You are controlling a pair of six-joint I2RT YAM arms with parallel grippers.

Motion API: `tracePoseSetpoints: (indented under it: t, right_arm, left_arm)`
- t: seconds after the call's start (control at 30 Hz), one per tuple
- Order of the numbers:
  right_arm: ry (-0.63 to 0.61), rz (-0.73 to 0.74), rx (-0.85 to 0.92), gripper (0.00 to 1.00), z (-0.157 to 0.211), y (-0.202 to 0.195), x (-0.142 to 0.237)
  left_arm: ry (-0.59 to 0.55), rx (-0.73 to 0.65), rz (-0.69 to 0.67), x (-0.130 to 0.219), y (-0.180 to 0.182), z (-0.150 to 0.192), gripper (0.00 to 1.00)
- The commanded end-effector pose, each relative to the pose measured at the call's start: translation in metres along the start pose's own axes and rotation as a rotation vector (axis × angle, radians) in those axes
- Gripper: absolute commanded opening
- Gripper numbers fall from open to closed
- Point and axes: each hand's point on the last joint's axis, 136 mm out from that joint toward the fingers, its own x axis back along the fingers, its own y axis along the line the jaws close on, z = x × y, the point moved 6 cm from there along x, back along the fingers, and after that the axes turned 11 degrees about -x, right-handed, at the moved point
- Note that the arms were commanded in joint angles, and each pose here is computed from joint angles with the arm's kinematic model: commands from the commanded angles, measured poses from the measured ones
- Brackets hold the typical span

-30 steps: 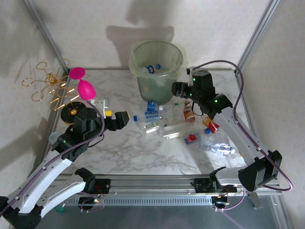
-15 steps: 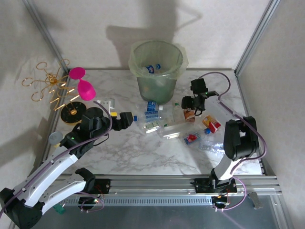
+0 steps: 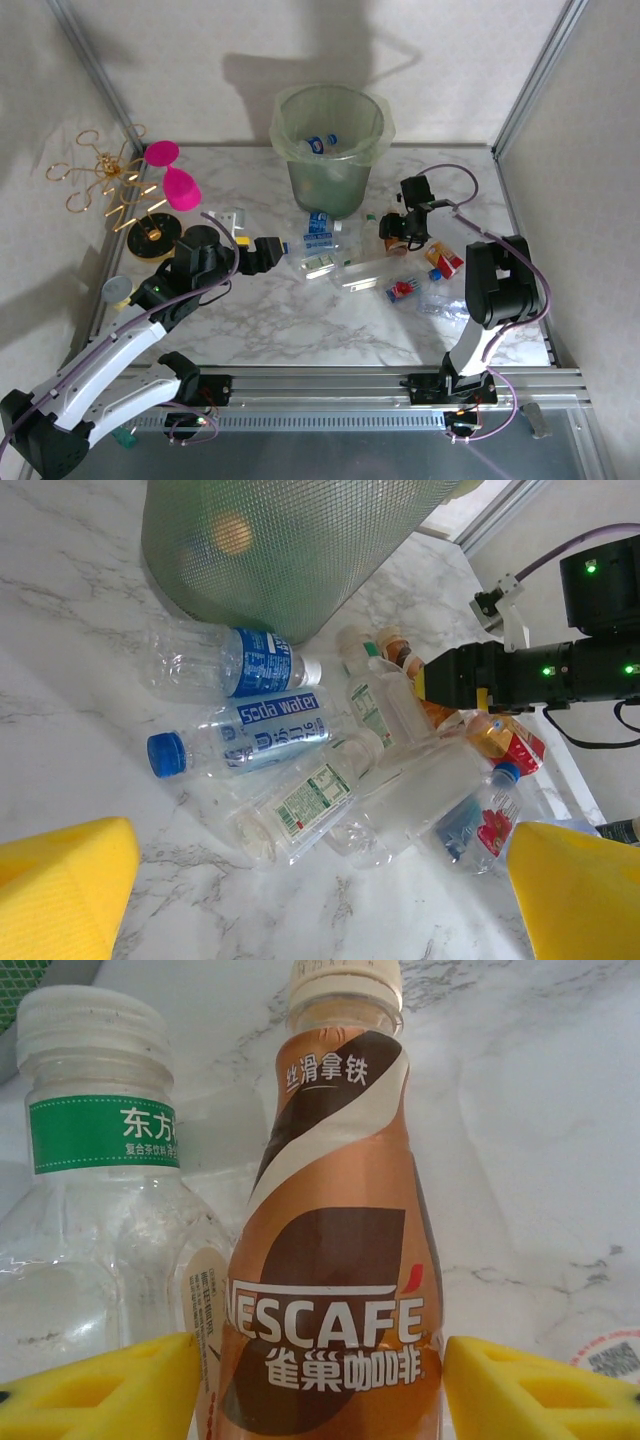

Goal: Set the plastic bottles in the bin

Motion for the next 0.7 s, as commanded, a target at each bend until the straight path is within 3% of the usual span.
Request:
tracePoseSetpoints:
  t: [0.0, 0.23, 0.47, 0.67]
  right_arm:
    - [0.034, 0.004, -0.009, 0.62, 0.007, -0.006, -0.018]
    - [0.032, 0.008, -0.033, 0.53, 0.005, -0.012, -0.029]
    - [-0.003, -0.011, -0.043, 0.46, -0.002, -0.008, -0.017]
    - [-0.042, -0.012, -0.043, 0.50, -0.007, -0.006, 0.003]
  left_arm:
    - [-0.012, -0.002, 0.015, 0.001, -0.003, 0.000, 0.94]
    - [-0.013, -0.005, 0.001, 0.001, -0.001, 0.000, 0.94]
    - [-0.010, -0.010, -0.010, 0.000, 0.000, 0.001, 0.94]
    - [-0.008, -0.010, -0.012, 0.000, 0.001, 0.002, 0.94]
